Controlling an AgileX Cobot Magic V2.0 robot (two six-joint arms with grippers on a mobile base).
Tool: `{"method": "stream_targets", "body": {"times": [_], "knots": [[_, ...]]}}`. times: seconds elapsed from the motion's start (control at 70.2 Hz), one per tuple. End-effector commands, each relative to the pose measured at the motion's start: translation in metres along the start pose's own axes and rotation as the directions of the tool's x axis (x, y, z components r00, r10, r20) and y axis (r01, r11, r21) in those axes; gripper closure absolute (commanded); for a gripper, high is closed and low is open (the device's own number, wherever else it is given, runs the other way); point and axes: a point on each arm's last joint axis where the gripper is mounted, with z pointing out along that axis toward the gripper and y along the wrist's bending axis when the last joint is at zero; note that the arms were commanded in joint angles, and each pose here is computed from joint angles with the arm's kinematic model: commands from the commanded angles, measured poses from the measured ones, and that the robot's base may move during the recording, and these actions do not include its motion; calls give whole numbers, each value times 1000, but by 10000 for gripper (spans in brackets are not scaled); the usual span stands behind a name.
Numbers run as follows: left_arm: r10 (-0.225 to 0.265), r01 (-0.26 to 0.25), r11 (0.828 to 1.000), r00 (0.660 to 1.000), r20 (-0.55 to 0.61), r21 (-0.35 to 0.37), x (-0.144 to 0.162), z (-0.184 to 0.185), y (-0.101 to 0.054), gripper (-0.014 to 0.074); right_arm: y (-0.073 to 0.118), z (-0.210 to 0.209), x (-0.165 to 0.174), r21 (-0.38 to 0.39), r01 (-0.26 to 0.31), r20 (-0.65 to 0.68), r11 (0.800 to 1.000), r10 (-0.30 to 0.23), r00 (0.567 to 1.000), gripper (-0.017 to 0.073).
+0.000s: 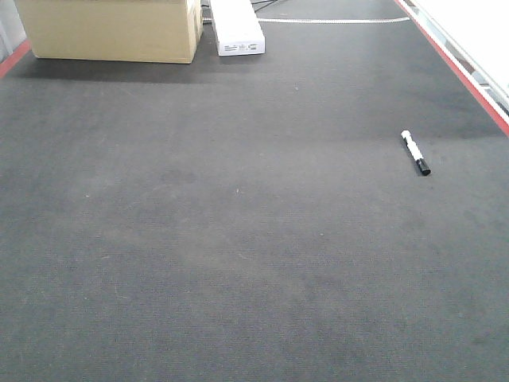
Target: Move and align brake pads A on conveyor
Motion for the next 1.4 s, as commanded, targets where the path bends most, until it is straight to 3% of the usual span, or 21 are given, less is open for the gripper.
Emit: {"method": "stream_targets", "body": {"times": [0.0,0.385,0.556,0.755,1.083,1.383], "knots": [[-21,18,1000,992,126,21,-18,-3,-3,600,1,-5,-15,-2,13,107,1000,-13,994,552],[-36,32,999,981,191,22,-66,23,-5,594,1,-5,-15,-2,13,107,1000,-13,994,552],[-50,49,999,993,104,11,-88,54,-5,591,1,-5,-15,-2,13,107,1000,-13,994,552],[-121,121,993,992,-21,-10,-103,101,-3,590,1,-5,-15,-2,13,107,1000,-13,994,552],[-127,116,992,965,-230,-58,-97,167,2,587,1,-5,-15,-2,13,107,1000,-13,994,552],[-148,120,988,909,-391,-95,-71,215,7,561,1,-5,-15,-2,13,107,1000,-13,994,552]]}}
